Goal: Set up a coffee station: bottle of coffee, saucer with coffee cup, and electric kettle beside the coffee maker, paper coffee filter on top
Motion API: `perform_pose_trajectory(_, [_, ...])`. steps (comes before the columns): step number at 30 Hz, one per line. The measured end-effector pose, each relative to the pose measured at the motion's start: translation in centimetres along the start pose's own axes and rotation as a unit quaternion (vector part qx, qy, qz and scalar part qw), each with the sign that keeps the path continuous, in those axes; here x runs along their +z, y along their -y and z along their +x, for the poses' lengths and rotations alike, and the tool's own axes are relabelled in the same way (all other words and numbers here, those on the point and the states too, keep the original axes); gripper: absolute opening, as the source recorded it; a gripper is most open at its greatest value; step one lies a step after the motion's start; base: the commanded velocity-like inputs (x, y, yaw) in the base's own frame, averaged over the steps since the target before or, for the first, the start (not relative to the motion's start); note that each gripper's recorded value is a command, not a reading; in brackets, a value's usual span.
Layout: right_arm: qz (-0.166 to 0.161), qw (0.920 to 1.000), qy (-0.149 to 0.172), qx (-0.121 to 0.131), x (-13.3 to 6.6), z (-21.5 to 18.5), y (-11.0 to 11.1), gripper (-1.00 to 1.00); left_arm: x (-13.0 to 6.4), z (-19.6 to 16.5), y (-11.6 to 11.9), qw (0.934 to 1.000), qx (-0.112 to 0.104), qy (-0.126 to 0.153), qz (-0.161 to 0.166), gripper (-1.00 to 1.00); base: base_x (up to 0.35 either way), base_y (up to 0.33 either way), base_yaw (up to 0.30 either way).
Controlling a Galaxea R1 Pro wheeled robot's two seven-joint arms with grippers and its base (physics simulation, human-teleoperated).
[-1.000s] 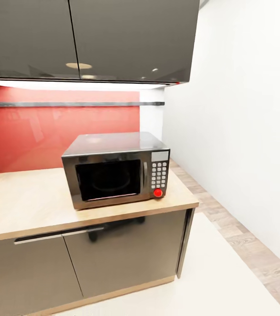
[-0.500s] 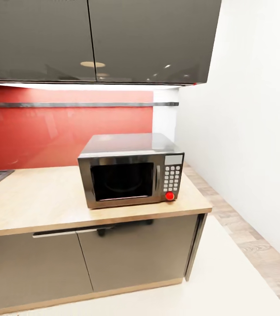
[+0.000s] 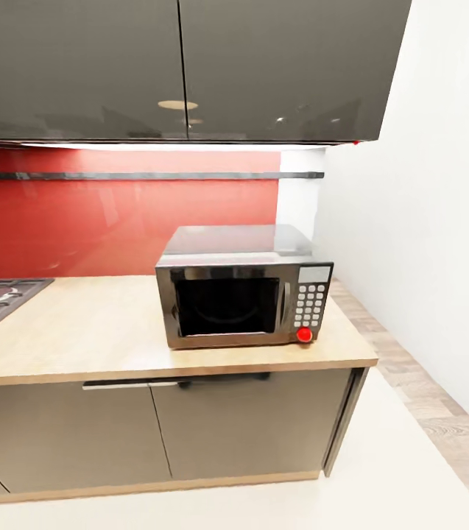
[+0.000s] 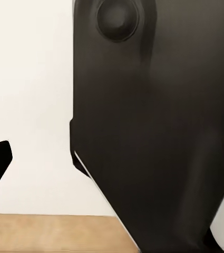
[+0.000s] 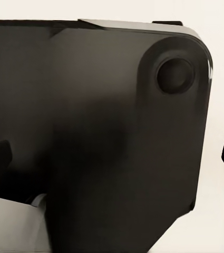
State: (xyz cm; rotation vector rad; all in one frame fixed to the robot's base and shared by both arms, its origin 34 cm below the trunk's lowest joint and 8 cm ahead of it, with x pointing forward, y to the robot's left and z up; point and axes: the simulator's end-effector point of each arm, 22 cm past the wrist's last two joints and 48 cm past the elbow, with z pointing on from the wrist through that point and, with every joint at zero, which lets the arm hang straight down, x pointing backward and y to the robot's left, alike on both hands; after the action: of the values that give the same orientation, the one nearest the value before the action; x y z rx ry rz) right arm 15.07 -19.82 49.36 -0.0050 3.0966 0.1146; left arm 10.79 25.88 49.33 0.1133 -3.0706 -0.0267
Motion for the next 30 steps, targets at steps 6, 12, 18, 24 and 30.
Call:
perform_pose_trajectory(6, [0.000, 1.0000, -0.004, 0.000, -0.9, 0.3, -0.1, 1.00, -0.9, 0.4, -0.1, 1.0000, 0.000, -0.004, -0.001, 1.00, 0.000, 0.000, 0.177])
perform_pose_trajectory(12, [-0.001, 1.0000, -0.007, 0.001, -1.8, 0.6, -0.2, 1.00, -1.7, 0.8, -0.3, 1.0000, 0.001, -0.007, -0.003, 1.00, 0.000, 0.000, 0.198])
perform_pose_trajectory(18, [0.000, 1.0000, -0.010, 0.001, -2.6, 0.8, -0.2, 1.00, -2.6, 1.2, -0.4, 0.9999, 0.002, -0.009, -0.003, 1.00, 0.000, 0.000, 0.214])
perform_pose_trajectory(24, [0.008, 0.9999, -0.013, 0.001, -3.4, 1.1, 1.0, 1.00, -3.4, 1.5, -0.1, 0.9999, 0.001, -0.011, -0.002, 1.00, 0.000, 0.000, 0.215])
perform_pose_trajectory(30, [0.009, 0.9998, -0.016, 0.001, -4.2, 1.4, 1.1, 1.00, -4.2, 1.8, -0.2, 0.9999, 0.001, -0.013, -0.002, 1.00, 0.000, 0.000, 0.215])
